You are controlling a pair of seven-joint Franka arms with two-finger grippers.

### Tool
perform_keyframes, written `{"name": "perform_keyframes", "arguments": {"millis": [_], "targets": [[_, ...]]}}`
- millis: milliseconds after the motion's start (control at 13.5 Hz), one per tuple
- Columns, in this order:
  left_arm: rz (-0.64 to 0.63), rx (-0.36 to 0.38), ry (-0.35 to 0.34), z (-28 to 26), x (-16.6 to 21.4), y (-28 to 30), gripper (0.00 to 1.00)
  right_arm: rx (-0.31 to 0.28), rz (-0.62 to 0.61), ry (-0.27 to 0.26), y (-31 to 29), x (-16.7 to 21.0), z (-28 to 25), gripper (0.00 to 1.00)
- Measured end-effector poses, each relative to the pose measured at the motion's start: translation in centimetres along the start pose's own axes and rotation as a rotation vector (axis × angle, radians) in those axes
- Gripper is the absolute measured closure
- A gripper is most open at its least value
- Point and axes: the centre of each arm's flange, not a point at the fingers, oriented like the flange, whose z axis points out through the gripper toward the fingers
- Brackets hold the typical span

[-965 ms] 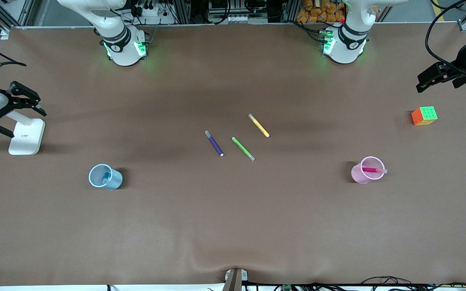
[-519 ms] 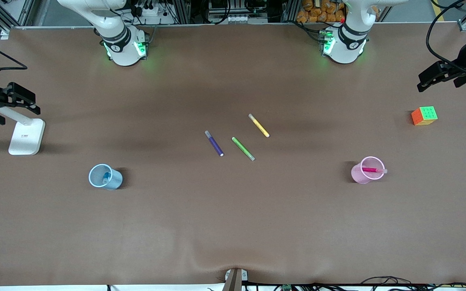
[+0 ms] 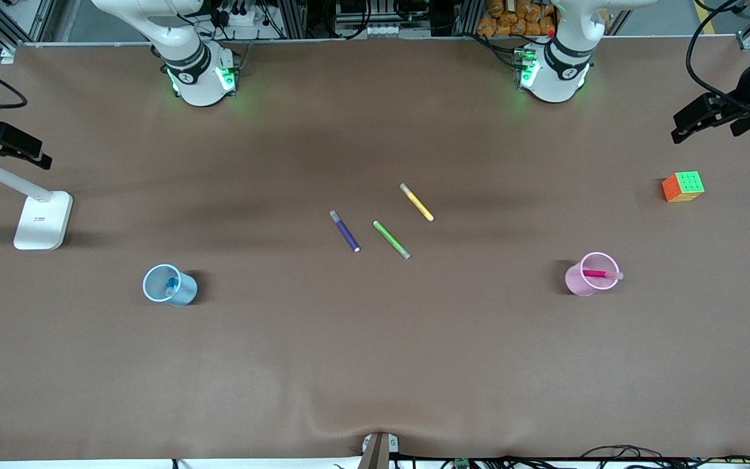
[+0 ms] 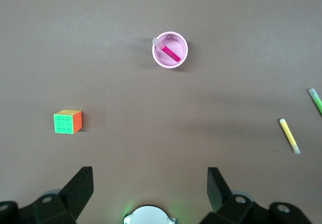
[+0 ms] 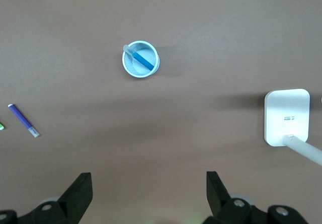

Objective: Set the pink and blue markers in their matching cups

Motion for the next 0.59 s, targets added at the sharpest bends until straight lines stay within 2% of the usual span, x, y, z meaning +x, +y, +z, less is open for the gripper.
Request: {"name": "perform_keyframes", "arguments": {"millis": [594], "targets": [[0.003,-0.009,0.007,-1.05,-0.29,0.16,0.00,-0.008,-0.002,-0.015,-0.31,-0.14,0.25,0.00]]}}
